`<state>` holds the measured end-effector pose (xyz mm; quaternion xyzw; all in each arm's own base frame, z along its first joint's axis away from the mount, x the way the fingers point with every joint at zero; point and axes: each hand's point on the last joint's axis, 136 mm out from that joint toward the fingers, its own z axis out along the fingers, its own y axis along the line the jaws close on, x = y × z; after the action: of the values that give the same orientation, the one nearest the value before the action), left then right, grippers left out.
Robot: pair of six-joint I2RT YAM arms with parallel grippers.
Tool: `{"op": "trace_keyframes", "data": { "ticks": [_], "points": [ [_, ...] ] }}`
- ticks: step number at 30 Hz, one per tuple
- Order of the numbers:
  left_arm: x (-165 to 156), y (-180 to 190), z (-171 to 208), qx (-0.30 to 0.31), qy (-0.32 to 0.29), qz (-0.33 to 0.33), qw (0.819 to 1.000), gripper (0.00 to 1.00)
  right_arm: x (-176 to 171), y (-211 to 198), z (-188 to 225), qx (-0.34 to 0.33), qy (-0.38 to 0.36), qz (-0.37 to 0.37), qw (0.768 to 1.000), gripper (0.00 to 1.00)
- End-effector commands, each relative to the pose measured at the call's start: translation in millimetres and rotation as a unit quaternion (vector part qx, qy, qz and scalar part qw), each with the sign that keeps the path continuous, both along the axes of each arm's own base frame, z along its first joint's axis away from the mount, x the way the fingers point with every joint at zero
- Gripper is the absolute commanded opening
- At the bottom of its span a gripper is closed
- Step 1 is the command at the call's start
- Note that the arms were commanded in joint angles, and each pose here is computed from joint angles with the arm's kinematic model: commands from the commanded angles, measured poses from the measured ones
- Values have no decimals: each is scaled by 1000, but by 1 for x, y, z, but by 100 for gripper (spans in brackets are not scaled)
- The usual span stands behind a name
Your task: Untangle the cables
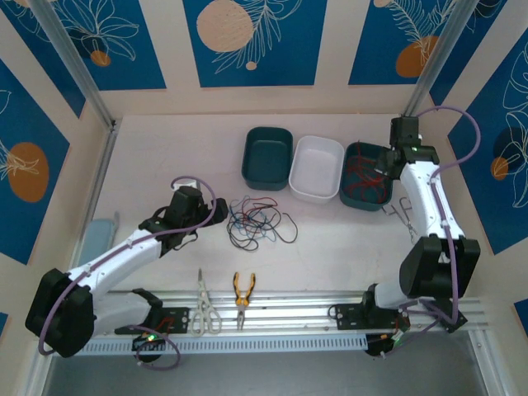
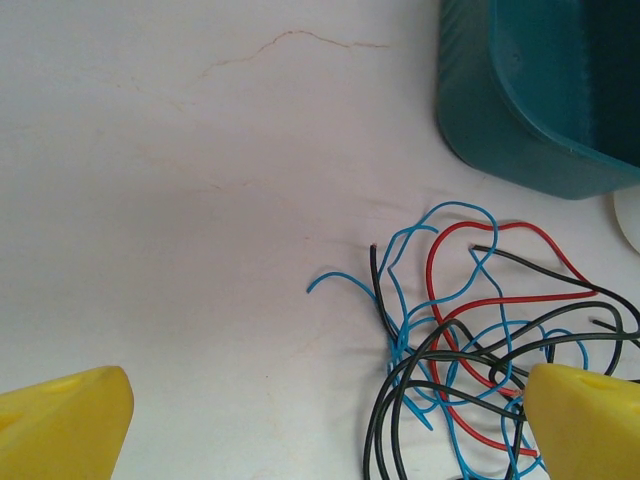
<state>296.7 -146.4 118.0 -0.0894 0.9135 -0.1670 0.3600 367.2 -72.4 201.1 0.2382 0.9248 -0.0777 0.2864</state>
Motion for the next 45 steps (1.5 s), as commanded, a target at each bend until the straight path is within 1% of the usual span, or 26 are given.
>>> {"op": "trace_keyframes", "data": {
  "ticks": [1,5,8,12,20,27,30,33,37,45],
  "points": [
    [1,3,-4,-2,3,3,1000,100,3,-1,4,-19,17,-2,1000,0],
    [1,3,-6,-2,5,3,1000,100,8,1,-8,-26,50,2,998,0],
    [0,3,-6,-2,6,2,1000,100,7,2,-7,-35,62,-1,997,0],
    [0,3,-6,-1,7,1,1000,100,0,2,12,-51,52,-12,997,0],
    [2,1,-2,-4,1,-2,1000,100,-34,-15,59,-85,18,-59,994,0],
    [5,-4,0,-6,0,-10,1000,100,-52,-30,83,-123,13,-86,989,0],
    [6,-5,-1,-8,0,-12,1000,100,-53,-29,87,-130,13,-81,988,0],
    [7,-6,-1,-9,1,-13,1000,100,-45,-21,79,-128,23,-54,990,0],
    [7,-8,-4,-10,6,-15,1000,100,-35,-11,60,-138,68,-29,988,0],
    [5,-7,-8,-11,10,-15,1000,100,-3,10,19,-175,162,28,971,0]
  ]
}}
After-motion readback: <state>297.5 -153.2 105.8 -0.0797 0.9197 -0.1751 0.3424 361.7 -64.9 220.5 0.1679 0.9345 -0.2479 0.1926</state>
